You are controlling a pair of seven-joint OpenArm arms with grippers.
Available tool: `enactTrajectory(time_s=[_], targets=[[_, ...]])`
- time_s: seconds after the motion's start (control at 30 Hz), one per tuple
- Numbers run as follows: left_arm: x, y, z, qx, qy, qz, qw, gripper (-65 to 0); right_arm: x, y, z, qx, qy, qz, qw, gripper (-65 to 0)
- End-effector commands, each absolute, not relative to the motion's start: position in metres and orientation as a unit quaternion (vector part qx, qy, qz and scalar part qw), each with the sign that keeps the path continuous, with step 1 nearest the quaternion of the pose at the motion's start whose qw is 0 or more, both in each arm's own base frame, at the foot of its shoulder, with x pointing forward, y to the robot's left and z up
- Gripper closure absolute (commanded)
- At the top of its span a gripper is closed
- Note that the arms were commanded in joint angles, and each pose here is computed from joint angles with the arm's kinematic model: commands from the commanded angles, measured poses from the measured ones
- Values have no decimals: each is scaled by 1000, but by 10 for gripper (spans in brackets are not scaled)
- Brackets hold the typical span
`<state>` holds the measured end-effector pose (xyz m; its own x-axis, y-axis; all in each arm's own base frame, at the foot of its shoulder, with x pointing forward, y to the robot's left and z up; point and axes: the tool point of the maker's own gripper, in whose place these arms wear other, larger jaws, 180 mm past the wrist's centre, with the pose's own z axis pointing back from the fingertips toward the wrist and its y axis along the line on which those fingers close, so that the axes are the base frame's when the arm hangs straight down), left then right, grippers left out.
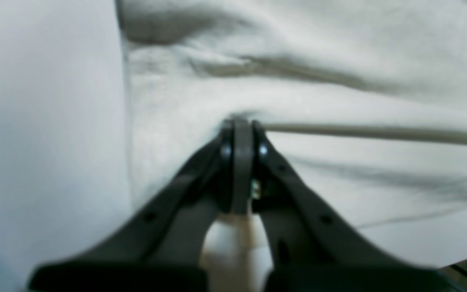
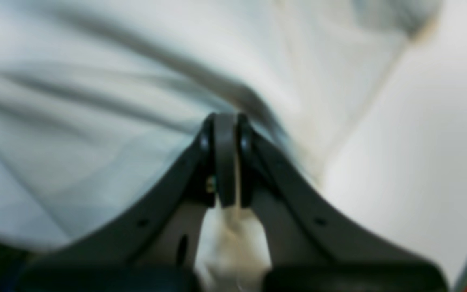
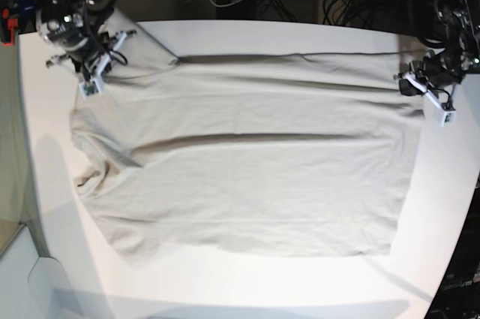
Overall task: Layout the t-shirt on the table in an organized manner, then fold the t-shirt properly
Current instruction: 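Grasp the shirt's collar-side corners with both grippers and pull them apart, then release the shirt corners and raise both grippers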
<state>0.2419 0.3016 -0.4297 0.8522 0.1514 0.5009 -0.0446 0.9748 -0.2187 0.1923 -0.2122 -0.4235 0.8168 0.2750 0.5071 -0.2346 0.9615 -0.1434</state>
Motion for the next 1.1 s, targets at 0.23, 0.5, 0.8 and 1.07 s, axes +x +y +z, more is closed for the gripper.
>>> enactTrajectory(time_s=[0.23,0.5,0.8,1.07], targets=[[241,314,-425,-79,-264,45,960,-2,182,-188,-411,-21,-286,169,943,-18],[241,331,-417,-58,-263,36,963,-2,159,-154,-424,18,-260,205,944,-18],[246,337,-410,-51,-268,31,962,-2,144,-143,-419,34,-252,246,935,-18],[255,335,-395,-44,-285,13,957,-2,148,-159,-398,12,-268,277,923,-18]])
